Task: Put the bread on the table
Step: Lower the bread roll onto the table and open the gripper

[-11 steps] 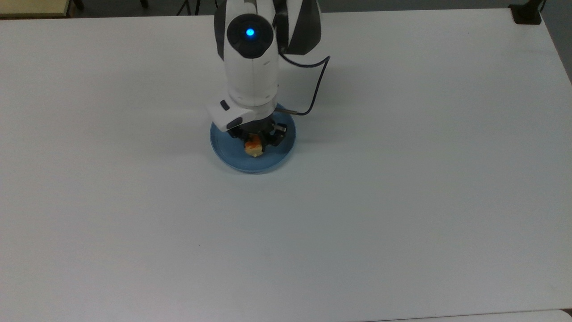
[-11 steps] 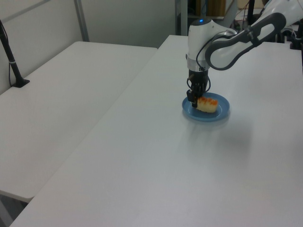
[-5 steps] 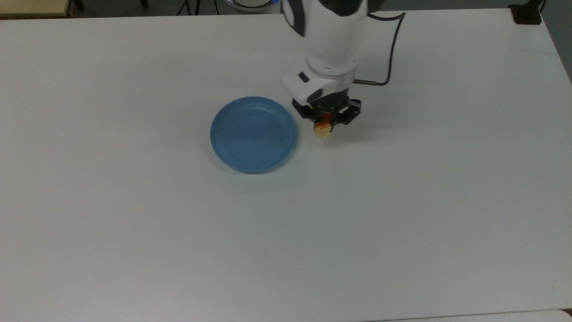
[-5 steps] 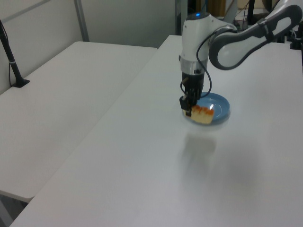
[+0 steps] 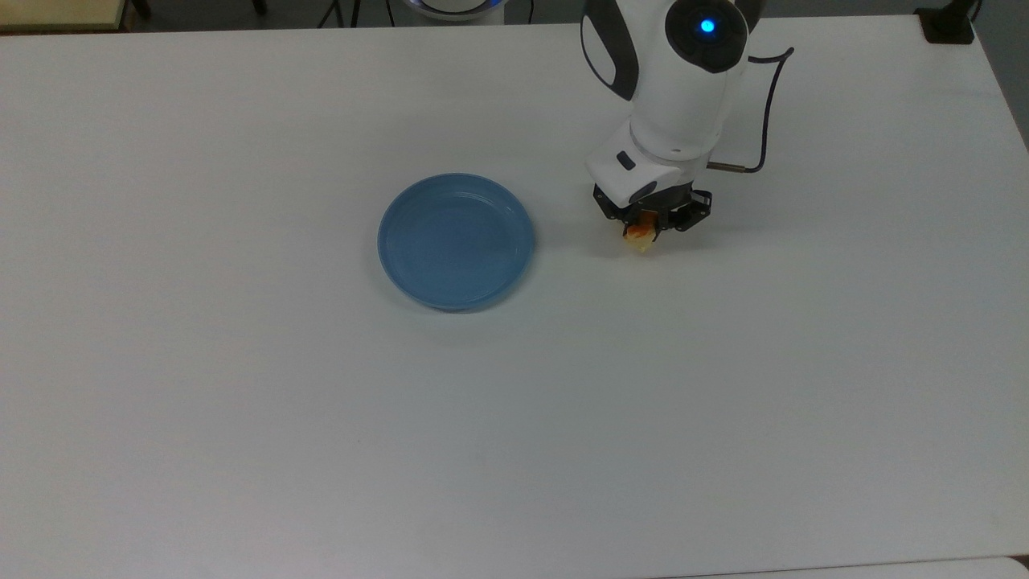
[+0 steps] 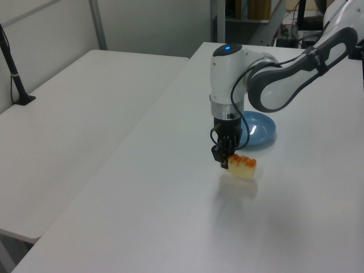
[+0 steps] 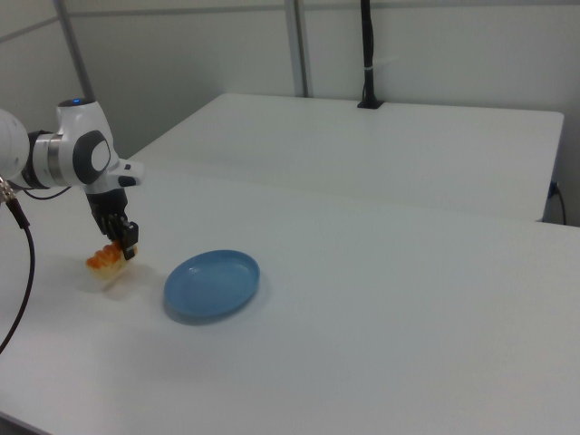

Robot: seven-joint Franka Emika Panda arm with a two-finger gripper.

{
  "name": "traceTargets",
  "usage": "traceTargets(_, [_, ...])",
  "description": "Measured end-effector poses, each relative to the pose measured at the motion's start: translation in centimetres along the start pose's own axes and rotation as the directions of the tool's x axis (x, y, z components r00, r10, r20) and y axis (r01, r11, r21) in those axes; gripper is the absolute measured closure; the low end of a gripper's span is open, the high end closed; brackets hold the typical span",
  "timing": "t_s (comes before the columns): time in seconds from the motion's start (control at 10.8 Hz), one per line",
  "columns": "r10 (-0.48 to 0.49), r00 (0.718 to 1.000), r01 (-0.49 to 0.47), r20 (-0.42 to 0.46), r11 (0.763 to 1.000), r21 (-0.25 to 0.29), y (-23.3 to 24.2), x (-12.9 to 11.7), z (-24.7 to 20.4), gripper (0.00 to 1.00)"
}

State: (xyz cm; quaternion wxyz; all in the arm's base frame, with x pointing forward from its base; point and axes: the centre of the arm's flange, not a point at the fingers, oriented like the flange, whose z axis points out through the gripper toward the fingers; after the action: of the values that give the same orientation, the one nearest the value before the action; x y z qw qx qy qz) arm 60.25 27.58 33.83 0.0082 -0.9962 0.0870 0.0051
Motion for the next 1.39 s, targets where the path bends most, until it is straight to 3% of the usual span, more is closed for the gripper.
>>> traceTargets(0.56, [-0.037,0.999,0.037,-0.003,0.999,-0.038,-0.6,-0.3,1.5,0.4])
traceTargets(0.74, [-0.04,0.999,0.039,-0.004,0.998,-0.041,-0.6,-0.2,1.5,0.14])
traceTargets(1.21, [-0.03,1.0,0.029,-0.01,0.998,-0.048,-0.1,0.2,0.6,0.06])
traceTargets(1.39, [0.028,1.0,-0.028,-0.002,0.996,-0.084,3.1,1.4,-5.1,0.0])
